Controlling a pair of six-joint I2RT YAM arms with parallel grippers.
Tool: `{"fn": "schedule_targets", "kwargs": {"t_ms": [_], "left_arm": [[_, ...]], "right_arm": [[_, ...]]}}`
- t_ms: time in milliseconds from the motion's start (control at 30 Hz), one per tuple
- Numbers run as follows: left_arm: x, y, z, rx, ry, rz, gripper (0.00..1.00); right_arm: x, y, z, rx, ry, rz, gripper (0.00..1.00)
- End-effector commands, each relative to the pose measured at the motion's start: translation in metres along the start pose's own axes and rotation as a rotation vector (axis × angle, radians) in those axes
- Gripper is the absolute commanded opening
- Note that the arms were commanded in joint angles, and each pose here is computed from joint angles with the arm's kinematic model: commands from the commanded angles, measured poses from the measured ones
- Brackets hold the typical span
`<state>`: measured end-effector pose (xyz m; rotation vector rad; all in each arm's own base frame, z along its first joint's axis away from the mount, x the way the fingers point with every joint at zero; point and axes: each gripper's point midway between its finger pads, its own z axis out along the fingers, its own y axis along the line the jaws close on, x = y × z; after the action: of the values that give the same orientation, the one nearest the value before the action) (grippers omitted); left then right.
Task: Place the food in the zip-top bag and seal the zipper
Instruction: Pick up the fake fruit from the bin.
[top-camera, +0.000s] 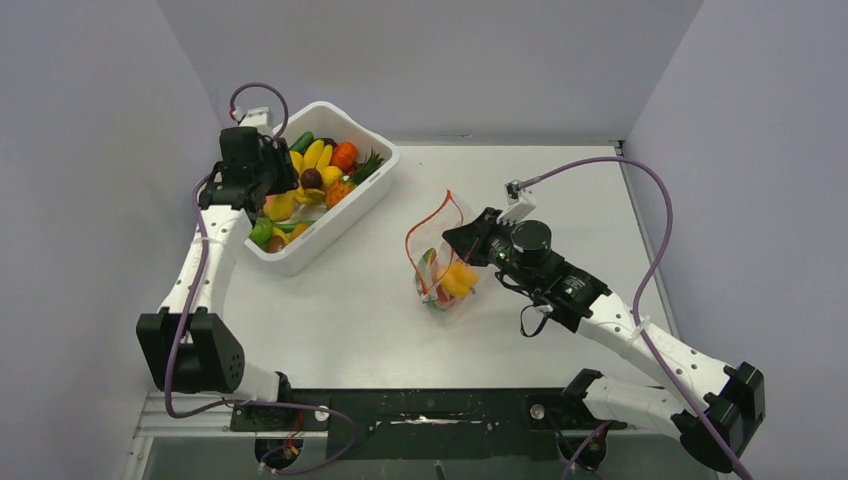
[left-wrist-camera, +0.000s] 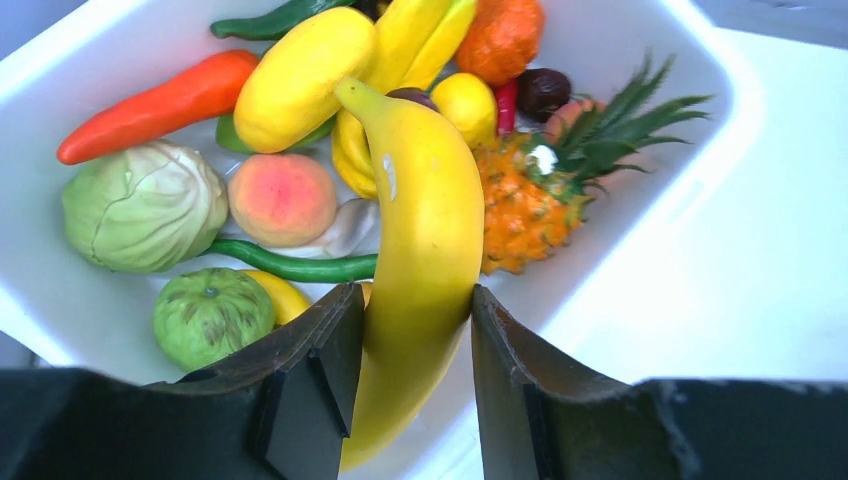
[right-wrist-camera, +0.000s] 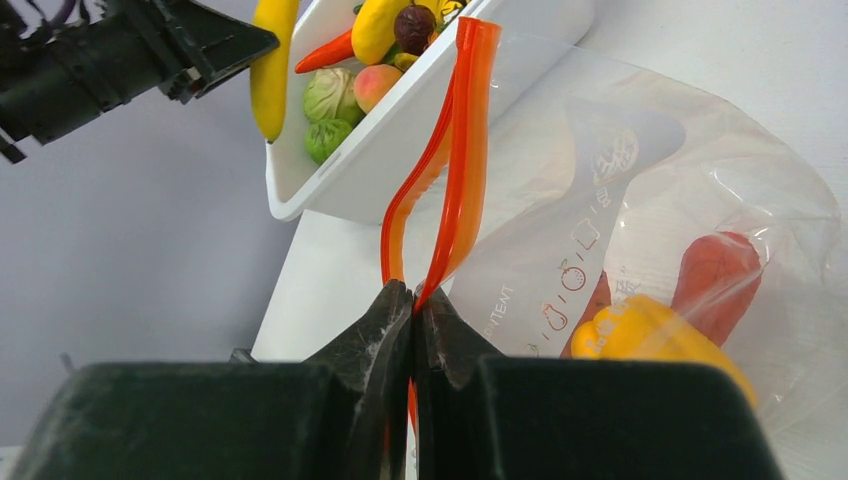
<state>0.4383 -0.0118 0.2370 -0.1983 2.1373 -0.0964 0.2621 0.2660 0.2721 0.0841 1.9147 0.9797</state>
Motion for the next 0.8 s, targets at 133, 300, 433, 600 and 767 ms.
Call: {"fn": "schedule_targets", "kwargs": {"t_ms": [133,300,433,600,767], "left_arm": [[-0.02,-0.08,-0.071,0.379,-0.147,-0.012,0.2],[-0.005,-0.118,-0.104,0.585,-0.144,-0.076,0.2],[0.01,-0.147,-0.136,0.799,-0.135,-0.144,0.2],[0.025,-0.164,-0.163,0.958,-0.099,-0.234,0.2],[0.025,-0.178,-0.19,1.097,-0.101,-0.313,0.2]], "right_arm": [[-0.015,0.018,0.007,-0.053,-0.05,0.028,0.0],[-0.01,0.021,0.009,-0.061,-0.038,0.039,0.0],[-0.009,0.025,0.01,-0.073,-0.03,0.042,0.0],[-0.008,0.03,0.011,-0.086,-0.021,0.039,0.0],[-0.01,0.037,0.013,-0.107,-0.021,0.04,0.0]]}}
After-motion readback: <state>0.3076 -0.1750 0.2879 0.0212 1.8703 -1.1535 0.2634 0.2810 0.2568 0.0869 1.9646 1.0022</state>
